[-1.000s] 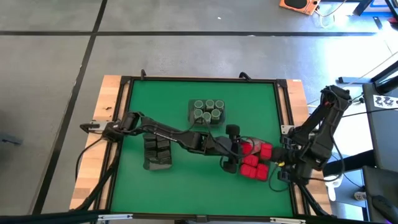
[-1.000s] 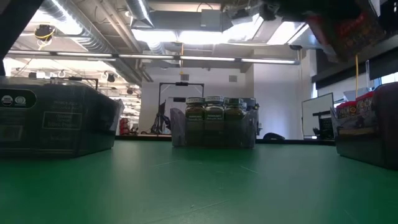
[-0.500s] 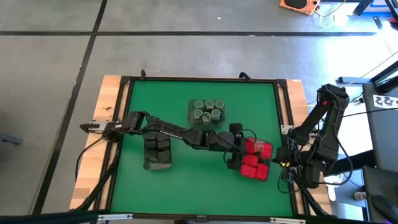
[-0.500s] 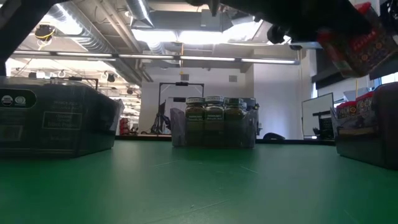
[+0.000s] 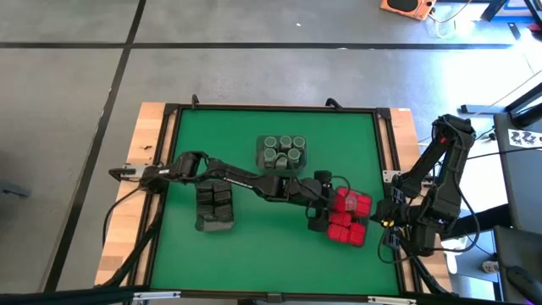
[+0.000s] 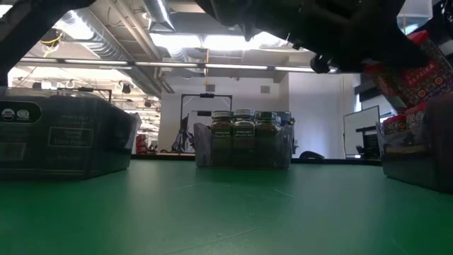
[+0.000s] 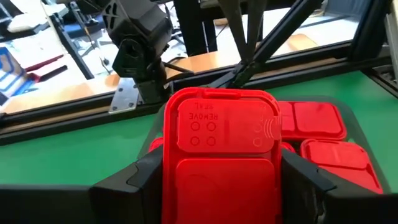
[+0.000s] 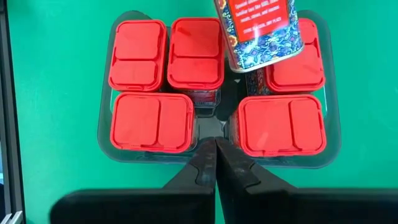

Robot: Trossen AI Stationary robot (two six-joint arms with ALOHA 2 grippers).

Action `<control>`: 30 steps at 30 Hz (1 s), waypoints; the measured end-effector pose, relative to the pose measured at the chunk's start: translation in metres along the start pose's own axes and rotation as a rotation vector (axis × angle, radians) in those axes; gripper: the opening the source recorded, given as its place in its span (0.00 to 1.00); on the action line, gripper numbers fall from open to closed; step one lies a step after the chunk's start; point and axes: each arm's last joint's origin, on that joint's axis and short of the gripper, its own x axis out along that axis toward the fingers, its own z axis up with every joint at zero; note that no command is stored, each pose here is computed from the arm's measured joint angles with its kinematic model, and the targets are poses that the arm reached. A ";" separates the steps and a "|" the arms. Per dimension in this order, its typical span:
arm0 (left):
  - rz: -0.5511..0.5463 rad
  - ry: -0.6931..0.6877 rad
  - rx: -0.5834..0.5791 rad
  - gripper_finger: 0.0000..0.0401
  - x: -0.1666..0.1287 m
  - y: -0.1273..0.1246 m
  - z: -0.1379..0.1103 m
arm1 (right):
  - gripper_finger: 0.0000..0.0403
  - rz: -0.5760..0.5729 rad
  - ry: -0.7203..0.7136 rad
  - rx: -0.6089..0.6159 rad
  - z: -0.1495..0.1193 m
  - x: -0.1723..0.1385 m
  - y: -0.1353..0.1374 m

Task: Sort spices by type
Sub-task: Put the red seasoning can into the right black bin

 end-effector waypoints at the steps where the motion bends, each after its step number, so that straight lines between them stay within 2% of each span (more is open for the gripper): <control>1: -0.006 0.003 -0.002 0.54 0.000 0.002 -0.001 | 0.01 0.000 0.000 0.000 0.000 0.000 0.000; 7: -0.083 0.005 0.003 0.54 0.001 0.005 -0.002 | 0.01 -0.001 -0.003 -0.001 0.000 0.000 0.000; 14: -0.122 0.070 0.008 0.54 0.002 0.014 -0.012 | 0.01 -0.003 -0.023 0.000 0.001 0.000 0.000; 20: -0.142 0.076 -0.020 0.54 0.006 0.019 -0.018 | 0.01 -0.005 -0.044 0.000 0.001 0.000 0.000; 30: -0.137 0.035 -0.015 0.54 0.019 0.015 -0.032 | 0.01 -0.014 -0.128 -0.001 0.004 0.000 0.000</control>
